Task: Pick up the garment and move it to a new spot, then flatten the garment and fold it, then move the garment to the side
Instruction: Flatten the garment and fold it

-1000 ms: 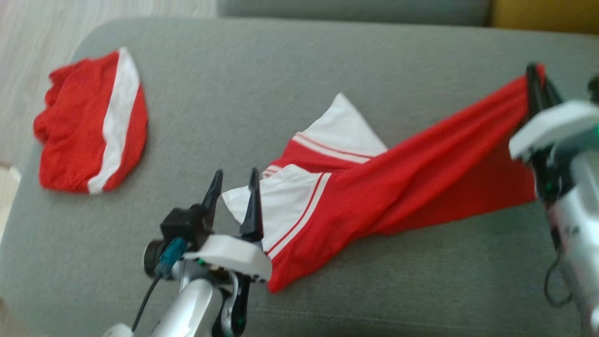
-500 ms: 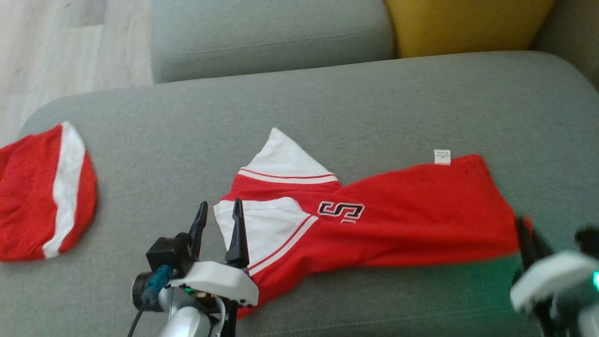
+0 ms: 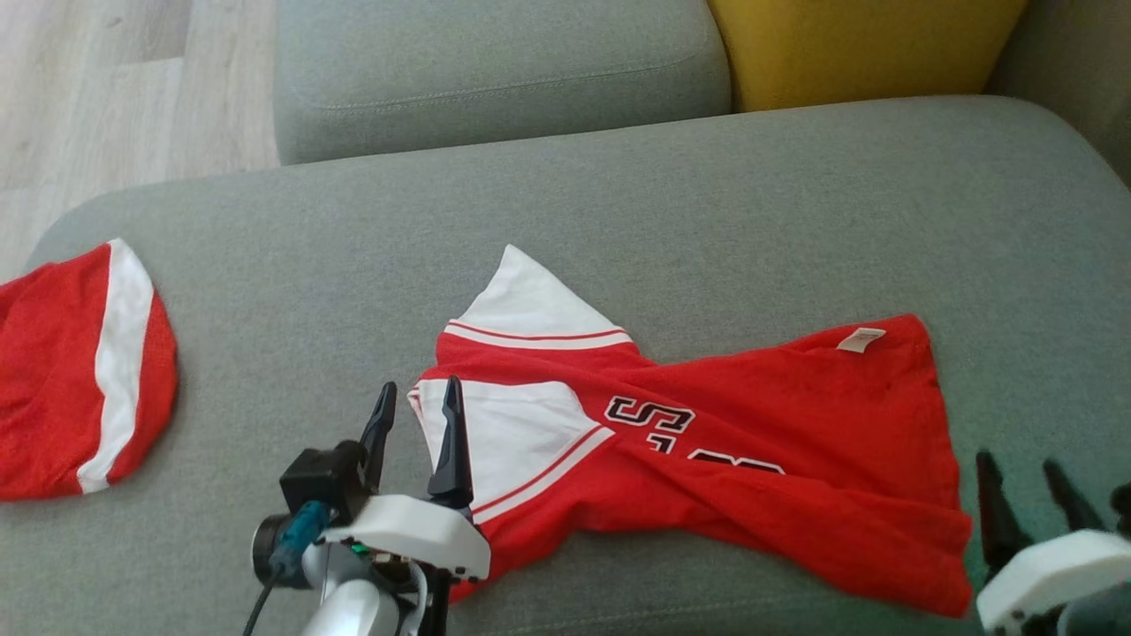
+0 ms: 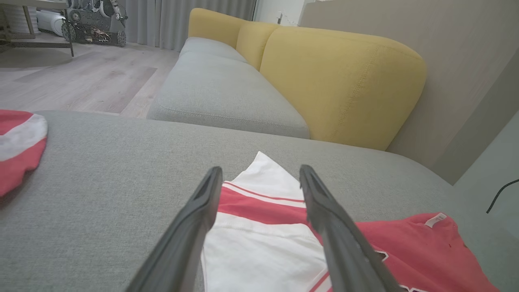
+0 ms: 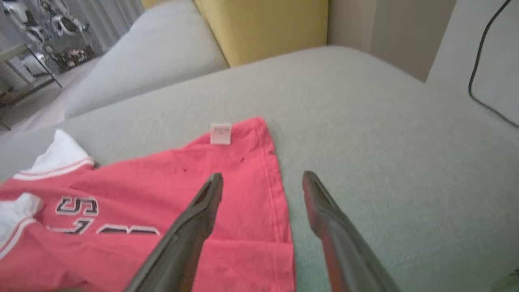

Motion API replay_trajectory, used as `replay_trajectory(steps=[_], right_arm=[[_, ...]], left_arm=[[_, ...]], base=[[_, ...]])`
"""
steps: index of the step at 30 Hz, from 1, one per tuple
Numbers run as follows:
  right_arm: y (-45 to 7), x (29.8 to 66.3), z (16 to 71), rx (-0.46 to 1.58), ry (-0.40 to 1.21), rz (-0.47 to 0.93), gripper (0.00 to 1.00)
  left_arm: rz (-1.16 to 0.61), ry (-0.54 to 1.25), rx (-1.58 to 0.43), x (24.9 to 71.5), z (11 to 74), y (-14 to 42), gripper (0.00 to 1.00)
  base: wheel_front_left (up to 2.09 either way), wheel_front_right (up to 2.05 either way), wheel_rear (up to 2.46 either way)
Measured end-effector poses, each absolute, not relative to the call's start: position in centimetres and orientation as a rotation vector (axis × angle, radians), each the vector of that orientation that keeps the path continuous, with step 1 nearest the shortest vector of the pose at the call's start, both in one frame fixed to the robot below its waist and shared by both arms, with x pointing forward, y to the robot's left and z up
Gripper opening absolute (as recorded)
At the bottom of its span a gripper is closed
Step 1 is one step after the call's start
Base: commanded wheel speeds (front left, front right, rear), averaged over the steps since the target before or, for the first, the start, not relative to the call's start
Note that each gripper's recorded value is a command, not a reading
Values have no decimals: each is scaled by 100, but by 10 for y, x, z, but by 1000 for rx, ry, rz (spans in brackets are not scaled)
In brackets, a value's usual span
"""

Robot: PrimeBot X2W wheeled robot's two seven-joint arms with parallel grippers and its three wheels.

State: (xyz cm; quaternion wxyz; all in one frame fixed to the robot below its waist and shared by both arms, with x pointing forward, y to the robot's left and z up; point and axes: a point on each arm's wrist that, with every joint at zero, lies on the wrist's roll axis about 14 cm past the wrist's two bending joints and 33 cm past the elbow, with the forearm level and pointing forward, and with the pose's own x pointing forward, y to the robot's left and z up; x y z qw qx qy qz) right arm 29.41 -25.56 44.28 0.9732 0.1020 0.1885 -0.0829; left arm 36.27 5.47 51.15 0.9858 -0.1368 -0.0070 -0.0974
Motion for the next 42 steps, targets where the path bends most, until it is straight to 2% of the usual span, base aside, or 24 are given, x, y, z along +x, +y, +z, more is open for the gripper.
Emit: replay_trajectory(steps=[6, 9, 25, 32, 42], right_arm=[[-235, 330, 504, 222, 111, -97, 100], [-227, 334, 510, 246, 65, -75, 100], [-229, 325, 491, 279, 98, -98, 100], [-237, 317, 481, 299, 126, -137, 100], [-245, 321, 476, 304, 142, -167, 100]], left_arm=[[-179, -9, -272, 361, 509, 60, 100], [-168, 11, -265, 360, 502, 63, 100], [-203, 239, -150, 359, 431, 57, 100], [-250, 257, -24, 398, 425, 51, 100], [-278, 331, 64, 417, 400, 54, 100]], base=[[0, 0, 0], [0, 0, 0], [0, 0, 0], [0, 0, 0], [0, 0, 0]])
